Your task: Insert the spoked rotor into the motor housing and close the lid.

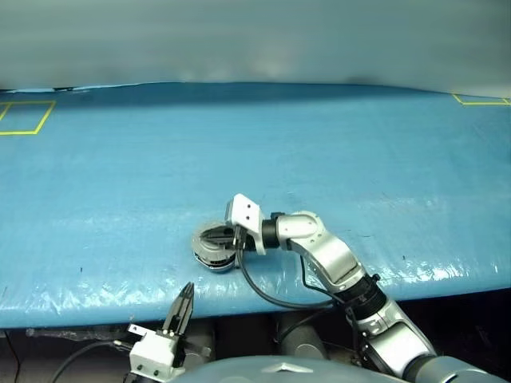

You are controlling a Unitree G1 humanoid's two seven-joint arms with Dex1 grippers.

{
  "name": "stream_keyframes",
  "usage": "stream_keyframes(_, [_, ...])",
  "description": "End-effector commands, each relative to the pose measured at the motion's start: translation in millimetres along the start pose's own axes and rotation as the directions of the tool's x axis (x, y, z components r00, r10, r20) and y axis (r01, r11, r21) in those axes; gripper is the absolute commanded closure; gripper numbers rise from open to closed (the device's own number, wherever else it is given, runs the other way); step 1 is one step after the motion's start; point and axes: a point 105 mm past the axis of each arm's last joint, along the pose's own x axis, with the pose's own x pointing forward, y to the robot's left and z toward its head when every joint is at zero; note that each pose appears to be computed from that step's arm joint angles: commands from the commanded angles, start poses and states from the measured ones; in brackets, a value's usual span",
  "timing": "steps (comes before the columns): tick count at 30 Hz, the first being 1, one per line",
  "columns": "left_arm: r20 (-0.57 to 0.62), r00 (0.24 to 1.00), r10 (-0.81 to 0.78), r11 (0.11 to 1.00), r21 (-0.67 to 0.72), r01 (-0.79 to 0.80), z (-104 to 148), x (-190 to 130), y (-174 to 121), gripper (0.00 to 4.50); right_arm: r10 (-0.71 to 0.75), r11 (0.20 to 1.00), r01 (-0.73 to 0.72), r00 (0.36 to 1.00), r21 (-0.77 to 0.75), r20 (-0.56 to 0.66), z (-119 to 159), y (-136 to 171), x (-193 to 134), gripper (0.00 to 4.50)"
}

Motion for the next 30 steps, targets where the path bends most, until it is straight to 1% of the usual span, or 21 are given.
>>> stream_keyframes(1, [0.061, 0.998, 0.016, 1.000, -0.001, -0.016, 15, 0, 7, 4.43, 0.035, 0.999, -0.035, 0.999, -0.006, 0.015, 4, 10, 3, 4.50])
stream_keyframes(6, [0.063, 0.998, 0.013, 1.000, -0.001, -0.013, 15, 0, 9, 4.43, 0.022, 0.998, -0.022, 1.000, 0.056, 0.001, -8, 16, 4, 4.50])
stream_keyframes(13, [0.073, 0.997, -0.024, 1.000, 0.017, 0.023, 19, 1, 1, 4.43, -0.091, 0.986, 0.084, 0.995, 0.144, 0.041, -7, 12, 1, 4.50])
stream_keyframes(17, [0.080, 0.995, -0.063, 0.998, 0.026, 0.061, 21, 2, -9, 4.43, -0.121, 0.982, 0.107, 0.990, 0.155, 0.079, 3, 14, -6, 4.50])
stream_keyframes(18, [0.085, 0.993, -0.076, 0.997, 0.020, 0.075, 22, 3, -14, 4.43, -0.135, 0.982, 0.120, 0.986, 0.147, 0.099, 10, 14, -10, 4.50])
stream_keyframes(19, [0.087, 0.992, -0.090, 0.996, 0.017, 0.089, 23, 3, -19, 4.43, -0.186, 0.976, 0.167, 0.973, 0.143, 0.134, 19, 13, -15, 4.50])
stream_keyframes(20, [0.087, 0.991, -0.099, 0.995, 0.014, 0.098, 23, 3, -23, 4.50, -0.248, 0.963, 0.226, 0.955, 0.144, 0.161, 27, 11, -20, 4.20])
stream_keyframes(22, [0.077, 0.991, -0.111, 0.994, 0.013, 0.110, 22, 3, -28, 4.50, -0.365, 0.927, 0.341, 0.916, 0.159, 0.165, 32, 6, -25, 3.69])
stream_keyframes(24, [0.069, 0.991, -0.117, 0.993, 0.004, 0.117, 20, 3, -31, 4.50, -0.409, 0.908, 0.388, 0.902, 0.156, 0.141, 31, 7, -25, 3.14])
stream_keyframes(26, [0.055, 0.991, -0.123, 0.992, -0.010, 0.123, 16, 3, -33, 4.50, -0.449, 0.888, 0.427, 0.885, 0.170, 0.123, 29, 7, -24, 2.48])
stream_keyframes(27, [0.062, 0.992, -0.114, 0.994, 0.005, 0.114, 14, 29, -12, 4.50, -0.462, 0.881, 0.439, 0.879, 0.178, 0.119, 28, 6, -24, 2.20])
stream_keyframes(28, [0.074, 0.991, -0.108, 0.994, 0.012, 0.107, 17, 49, 3, 4.50, -0.470, 0.876, 0.446, 0.875, 0.182, 0.116, 28, 6, -23, 1.82])
stream_keyframes(29, [0.086, 0.991, -0.106, 0.994, 0.025, 0.104, 22, 85, 29, 4.50, -0.476, 0.872, 0.454, 0.872, 0.183, 0.108, 26, 5, -23, 1.44])
stream_keyframes(30, [0.097, 0.990, -0.106, 0.994, 0.027, 0.103, 30, 109, 45, 4.50, -0.483, 0.869, 0.461, 0.870, 0.180, 0.101, 25, 5, -22, 1.20])
